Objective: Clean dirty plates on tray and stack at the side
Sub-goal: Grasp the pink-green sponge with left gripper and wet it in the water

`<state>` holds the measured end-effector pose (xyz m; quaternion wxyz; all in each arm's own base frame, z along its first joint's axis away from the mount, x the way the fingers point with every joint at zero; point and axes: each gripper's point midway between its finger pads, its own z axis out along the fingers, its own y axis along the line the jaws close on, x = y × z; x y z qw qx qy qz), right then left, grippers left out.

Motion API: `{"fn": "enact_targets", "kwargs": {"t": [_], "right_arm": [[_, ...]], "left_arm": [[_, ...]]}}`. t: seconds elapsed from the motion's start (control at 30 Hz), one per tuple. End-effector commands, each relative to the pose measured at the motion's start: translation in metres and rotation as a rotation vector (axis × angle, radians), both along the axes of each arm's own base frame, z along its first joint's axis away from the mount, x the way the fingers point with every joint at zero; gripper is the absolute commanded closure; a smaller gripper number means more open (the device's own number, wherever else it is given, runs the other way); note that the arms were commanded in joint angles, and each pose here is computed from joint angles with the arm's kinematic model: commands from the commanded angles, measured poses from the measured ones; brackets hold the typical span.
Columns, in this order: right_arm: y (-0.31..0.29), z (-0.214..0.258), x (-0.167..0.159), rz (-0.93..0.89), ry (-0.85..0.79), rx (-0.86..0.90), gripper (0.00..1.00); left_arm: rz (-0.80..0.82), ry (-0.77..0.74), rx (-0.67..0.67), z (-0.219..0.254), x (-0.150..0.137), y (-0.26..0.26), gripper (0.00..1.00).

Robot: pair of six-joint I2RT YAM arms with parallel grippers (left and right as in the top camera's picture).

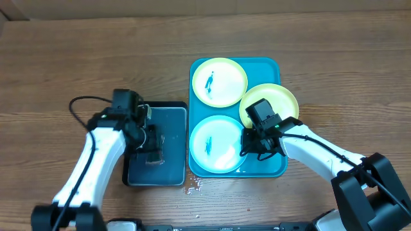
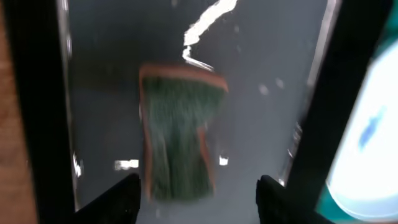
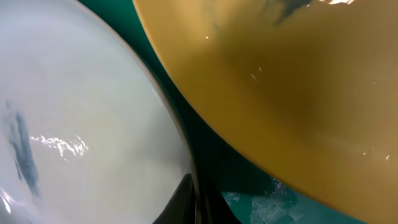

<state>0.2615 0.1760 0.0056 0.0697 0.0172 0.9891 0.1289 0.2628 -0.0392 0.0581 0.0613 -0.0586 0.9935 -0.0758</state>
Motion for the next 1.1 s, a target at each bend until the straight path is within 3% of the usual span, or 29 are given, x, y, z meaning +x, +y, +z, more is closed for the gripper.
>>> {"fn": "enact_targets", "kwargs": {"t": [0.0, 0.2, 0.27, 0.3, 0.53, 0.63, 0.73, 0.8, 0.87, 0.93, 1.03, 1.07], "right_arm": [[-0.009, -0.011, -0.006, -0.007, 0.032, -0.046, 0.96], [-0.010, -0.011, -0.006, -0.007, 0.032, -0.047, 0.96], [-0.010, -0.011, -0.006, -0.008, 0.033, -0.047, 0.96], [-0.010, -0.011, -0.006, -0.008, 0.033, -0.047, 0.96], [-0.010, -0.011, -0.007, -0.008, 0.033, -0.047, 0.96], [-0.010, -0.012, -0.007, -0.008, 0.034, -0.048, 0.96], [-0.010, -0.012, -0.007, -0.008, 0.034, -0.048, 0.96], [-0.010, -0.012, -0.007, -0.008, 0.035, -0.048, 0.96], [-0.010, -0.011, -0.007, -0.008, 0.034, -0.047, 0.96], [-0.010, -0.011, -0.006, -0.008, 0.033, -0.047, 0.96], [-0.010, -0.011, -0.006, -0.008, 0.033, -0.047, 0.96], [-0.010, -0.011, -0.007, -0.008, 0.034, -0.047, 0.96]], "left_arm": [[0.000, 0.062, 0.062, -0.027, 0.001, -0.006, 0.43], [0.001, 0.165, 0.165, -0.065, -0.006, -0.005, 0.70], [0.003, 0.201, 0.170, -0.073, -0.010, -0.004, 0.95], [0.004, 0.216, 0.166, -0.076, -0.012, -0.005, 0.96], [0.042, 0.193, 0.156, -0.047, 0.000, -0.008, 0.96], [0.042, 0.155, 0.148, -0.021, 0.007, -0.009, 0.67], [0.037, 0.152, 0.147, -0.011, 0.002, -0.008, 0.55], [0.026, 0.189, 0.154, -0.011, -0.008, -0.006, 0.43], [0.016, 0.202, 0.159, -0.015, -0.012, -0.005, 0.45], [0.015, 0.208, 0.165, -0.024, -0.016, -0.004, 0.58], [0.020, 0.221, 0.164, -0.044, -0.024, -0.003, 0.67], [0.019, 0.240, 0.149, -0.057, -0.033, -0.005, 0.81]]}}
